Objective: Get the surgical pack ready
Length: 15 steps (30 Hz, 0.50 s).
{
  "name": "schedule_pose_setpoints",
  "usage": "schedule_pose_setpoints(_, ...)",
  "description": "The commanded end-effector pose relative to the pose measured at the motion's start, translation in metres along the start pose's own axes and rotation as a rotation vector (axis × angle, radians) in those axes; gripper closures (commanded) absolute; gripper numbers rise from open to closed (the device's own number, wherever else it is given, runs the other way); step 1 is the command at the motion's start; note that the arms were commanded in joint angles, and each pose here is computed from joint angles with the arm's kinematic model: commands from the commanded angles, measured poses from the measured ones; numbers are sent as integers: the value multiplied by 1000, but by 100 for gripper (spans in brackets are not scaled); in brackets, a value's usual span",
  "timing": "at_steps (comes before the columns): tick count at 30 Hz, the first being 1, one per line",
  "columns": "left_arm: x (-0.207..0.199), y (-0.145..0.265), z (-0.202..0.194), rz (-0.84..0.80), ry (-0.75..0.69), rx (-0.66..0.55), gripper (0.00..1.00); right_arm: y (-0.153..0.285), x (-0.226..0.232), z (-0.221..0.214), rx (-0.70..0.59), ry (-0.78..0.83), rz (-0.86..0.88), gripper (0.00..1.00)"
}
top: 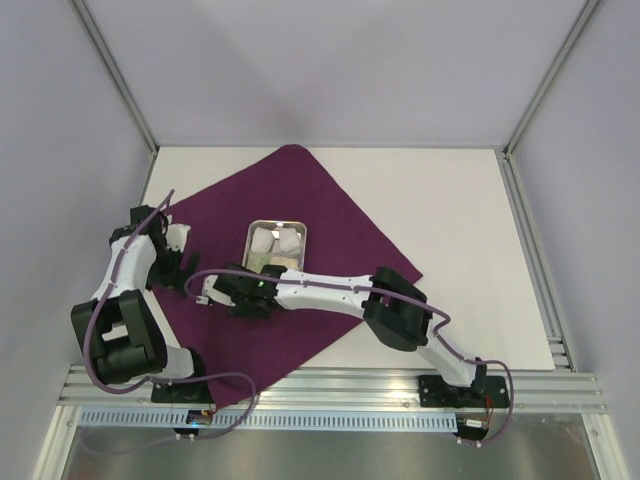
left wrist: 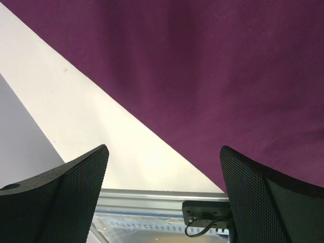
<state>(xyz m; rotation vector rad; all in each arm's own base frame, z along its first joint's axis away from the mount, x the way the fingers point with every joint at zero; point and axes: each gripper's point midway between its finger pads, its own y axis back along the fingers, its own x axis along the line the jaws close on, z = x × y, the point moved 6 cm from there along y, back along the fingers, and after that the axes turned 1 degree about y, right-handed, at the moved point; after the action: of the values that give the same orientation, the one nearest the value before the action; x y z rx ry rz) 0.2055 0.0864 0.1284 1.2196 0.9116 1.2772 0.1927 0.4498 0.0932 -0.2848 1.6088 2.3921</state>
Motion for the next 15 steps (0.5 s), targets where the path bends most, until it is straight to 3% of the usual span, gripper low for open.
schedule_pose_setpoints(1, 1, 12, 5, -15, -1, -46, 0, 44, -4, 33, -128, -17, -152, 50)
schedule_pose_setpoints(10, -2, 19, 2, -17, 18, -67, 0, 99, 3, 37, -250, -291, -158, 47)
schedule_pose_setpoints(15, -7, 25, 0, -44, 17, -90, 0, 116, 9, 16, -241, -636, -203, 47)
